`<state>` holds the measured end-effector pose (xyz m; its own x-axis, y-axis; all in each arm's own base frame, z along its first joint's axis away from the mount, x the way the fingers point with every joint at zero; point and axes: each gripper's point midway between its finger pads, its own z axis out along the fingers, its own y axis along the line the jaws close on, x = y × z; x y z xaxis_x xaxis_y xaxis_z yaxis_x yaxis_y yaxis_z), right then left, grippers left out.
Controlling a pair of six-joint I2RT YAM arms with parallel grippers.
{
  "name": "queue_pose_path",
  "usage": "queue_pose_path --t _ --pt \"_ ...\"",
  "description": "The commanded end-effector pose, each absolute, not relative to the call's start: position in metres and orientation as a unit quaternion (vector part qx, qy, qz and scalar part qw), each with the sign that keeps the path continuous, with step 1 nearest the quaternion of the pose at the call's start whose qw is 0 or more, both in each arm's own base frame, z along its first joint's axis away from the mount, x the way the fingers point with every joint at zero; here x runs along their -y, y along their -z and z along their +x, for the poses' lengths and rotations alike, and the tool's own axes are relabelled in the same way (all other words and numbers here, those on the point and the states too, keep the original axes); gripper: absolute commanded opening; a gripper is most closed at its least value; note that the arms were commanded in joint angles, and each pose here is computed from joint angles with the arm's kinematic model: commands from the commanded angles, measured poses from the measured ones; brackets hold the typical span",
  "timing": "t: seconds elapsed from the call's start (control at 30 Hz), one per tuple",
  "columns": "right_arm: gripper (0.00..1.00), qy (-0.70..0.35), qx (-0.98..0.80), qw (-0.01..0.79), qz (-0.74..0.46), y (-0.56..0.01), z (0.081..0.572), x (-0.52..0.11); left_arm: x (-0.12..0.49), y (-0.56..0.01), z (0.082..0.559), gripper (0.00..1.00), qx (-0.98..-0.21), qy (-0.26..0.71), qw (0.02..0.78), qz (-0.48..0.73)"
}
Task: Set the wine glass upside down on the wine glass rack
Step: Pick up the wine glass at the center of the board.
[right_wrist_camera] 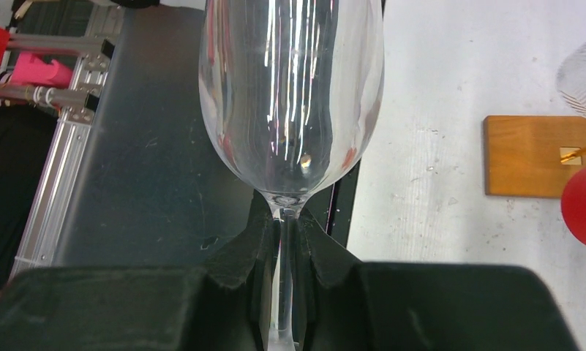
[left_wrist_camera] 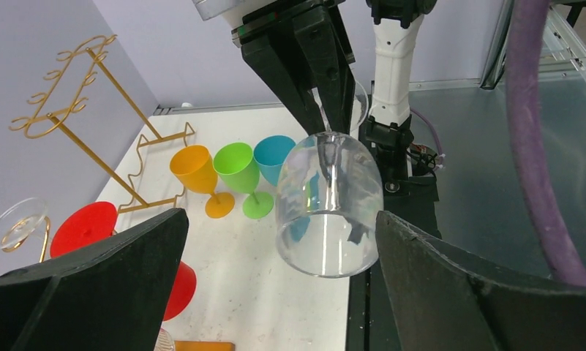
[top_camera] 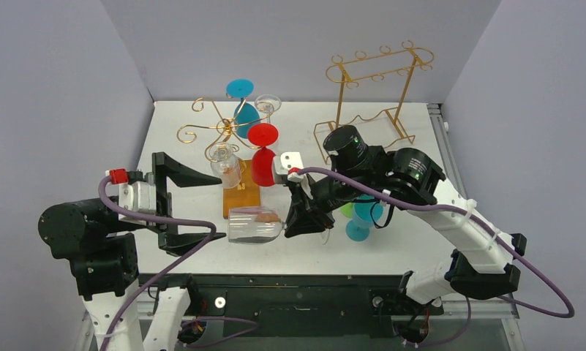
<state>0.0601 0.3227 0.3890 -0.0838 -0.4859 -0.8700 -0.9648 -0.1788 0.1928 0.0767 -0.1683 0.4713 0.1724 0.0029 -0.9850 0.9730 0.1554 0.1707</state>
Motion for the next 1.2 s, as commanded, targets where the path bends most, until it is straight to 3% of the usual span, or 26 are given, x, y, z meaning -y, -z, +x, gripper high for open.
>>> queue_pose_path --t 0.0,0.37,0.77,0.87,1.0,1.17 --pt "0.00 -0.481 -0.511 0.283 -0.654 -0.414 0.039 -0.316 0.168 -0.464 0.068 0.95 -0.484 0.430 0.555 0.522" --pt "0.00 -0.522 -0.474 0.286 -0.649 -0.431 0.026 -0.319 0.170 -0.461 0.056 0.93 -0.466 0.421 0.559 0.541" --pt "0.00 -0.522 -0.466 0.269 -0.662 -0.434 0.027 -0.334 0.171 -0.461 0.054 0.70 -0.420 0.360 0.610 0.568" --pt "0.00 -0.512 -0.471 0.270 -0.665 -0.429 0.029 -0.332 0.169 -0.471 0.061 0.85 -0.368 0.261 0.686 0.570" --pt "0.00 -0.502 -0.492 0.282 -0.654 -0.422 0.037 -0.325 0.152 -0.491 0.081 0.96 -0.301 0.079 0.772 0.555" --pt "0.00 -0.514 -0.489 0.316 -0.631 -0.430 0.044 -0.315 0.139 -0.502 0.090 0.96 -0.261 -0.028 0.796 0.545"
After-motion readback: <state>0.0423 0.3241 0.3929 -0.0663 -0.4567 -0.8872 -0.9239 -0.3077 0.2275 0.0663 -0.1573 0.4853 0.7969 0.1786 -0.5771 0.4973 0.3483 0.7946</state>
